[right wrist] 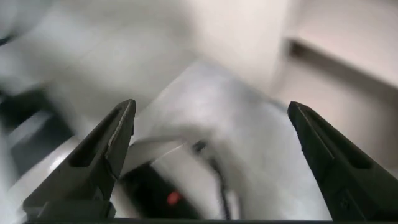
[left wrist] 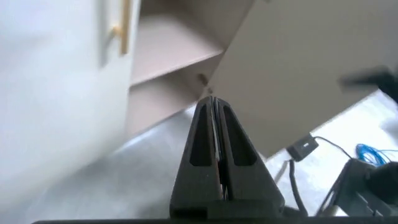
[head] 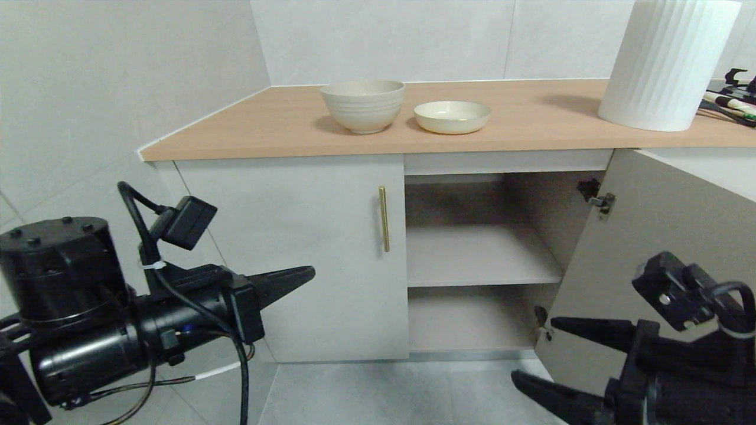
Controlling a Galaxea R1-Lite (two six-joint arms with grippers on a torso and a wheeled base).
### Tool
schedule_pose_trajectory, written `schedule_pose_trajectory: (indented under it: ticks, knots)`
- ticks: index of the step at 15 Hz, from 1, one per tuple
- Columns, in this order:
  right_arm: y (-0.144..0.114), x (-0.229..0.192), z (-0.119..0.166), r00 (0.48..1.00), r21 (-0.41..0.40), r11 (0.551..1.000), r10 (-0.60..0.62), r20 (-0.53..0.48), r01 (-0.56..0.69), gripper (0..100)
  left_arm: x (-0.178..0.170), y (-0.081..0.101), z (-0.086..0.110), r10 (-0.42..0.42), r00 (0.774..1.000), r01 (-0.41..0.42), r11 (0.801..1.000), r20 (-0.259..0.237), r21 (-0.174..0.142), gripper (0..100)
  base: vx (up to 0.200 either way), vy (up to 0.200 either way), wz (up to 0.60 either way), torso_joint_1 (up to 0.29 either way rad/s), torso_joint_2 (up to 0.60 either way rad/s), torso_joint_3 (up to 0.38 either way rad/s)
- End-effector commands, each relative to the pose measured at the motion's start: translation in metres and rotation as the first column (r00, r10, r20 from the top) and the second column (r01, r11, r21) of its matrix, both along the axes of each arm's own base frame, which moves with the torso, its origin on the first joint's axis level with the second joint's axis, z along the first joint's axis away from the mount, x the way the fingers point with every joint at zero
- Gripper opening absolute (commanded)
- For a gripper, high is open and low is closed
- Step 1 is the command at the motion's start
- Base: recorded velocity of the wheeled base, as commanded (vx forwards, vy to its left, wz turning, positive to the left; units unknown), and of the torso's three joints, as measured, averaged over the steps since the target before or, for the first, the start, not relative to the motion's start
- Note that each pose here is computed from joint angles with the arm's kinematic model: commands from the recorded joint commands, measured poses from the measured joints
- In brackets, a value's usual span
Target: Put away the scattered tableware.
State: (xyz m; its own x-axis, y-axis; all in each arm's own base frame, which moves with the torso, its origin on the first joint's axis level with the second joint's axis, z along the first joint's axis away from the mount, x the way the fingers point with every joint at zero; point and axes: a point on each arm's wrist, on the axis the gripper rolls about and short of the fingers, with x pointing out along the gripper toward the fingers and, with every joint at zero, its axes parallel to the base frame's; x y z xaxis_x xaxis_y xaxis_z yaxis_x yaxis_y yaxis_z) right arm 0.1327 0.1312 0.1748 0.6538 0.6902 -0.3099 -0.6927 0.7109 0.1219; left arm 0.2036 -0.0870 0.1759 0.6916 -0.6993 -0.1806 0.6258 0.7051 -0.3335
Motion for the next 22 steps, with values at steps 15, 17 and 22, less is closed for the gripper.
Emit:
schedule_pose_trajectory:
  ticks: [15,17,22]
  knots:
    - [0.001,0.061,0.049,0.976,0.062,0.975,-0.209,-0.067,0.213,100,-0.004,0.023,0.047,0.164,0.979,-0.160,0.986,0.122,-0.044,100,0.000,0.000,0.00,0.000,0.00,0.000]
    - [0.001,0.060,0.050,0.976,0.064,0.975,-0.209,-0.066,0.213,100,-0.003,0.026,0.048,0.175,0.977,-0.170,0.984,0.125,-0.044,100,0.000,0.000,0.00,0.000,0.00,0.000]
    - [0.002,0.055,0.050,0.978,0.040,0.981,-0.187,-0.097,0.191,100,-0.003,0.027,0.049,0.181,0.975,-0.176,0.983,0.129,-0.048,100,0.200,0.000,0.00,0.004,0.00,0.004]
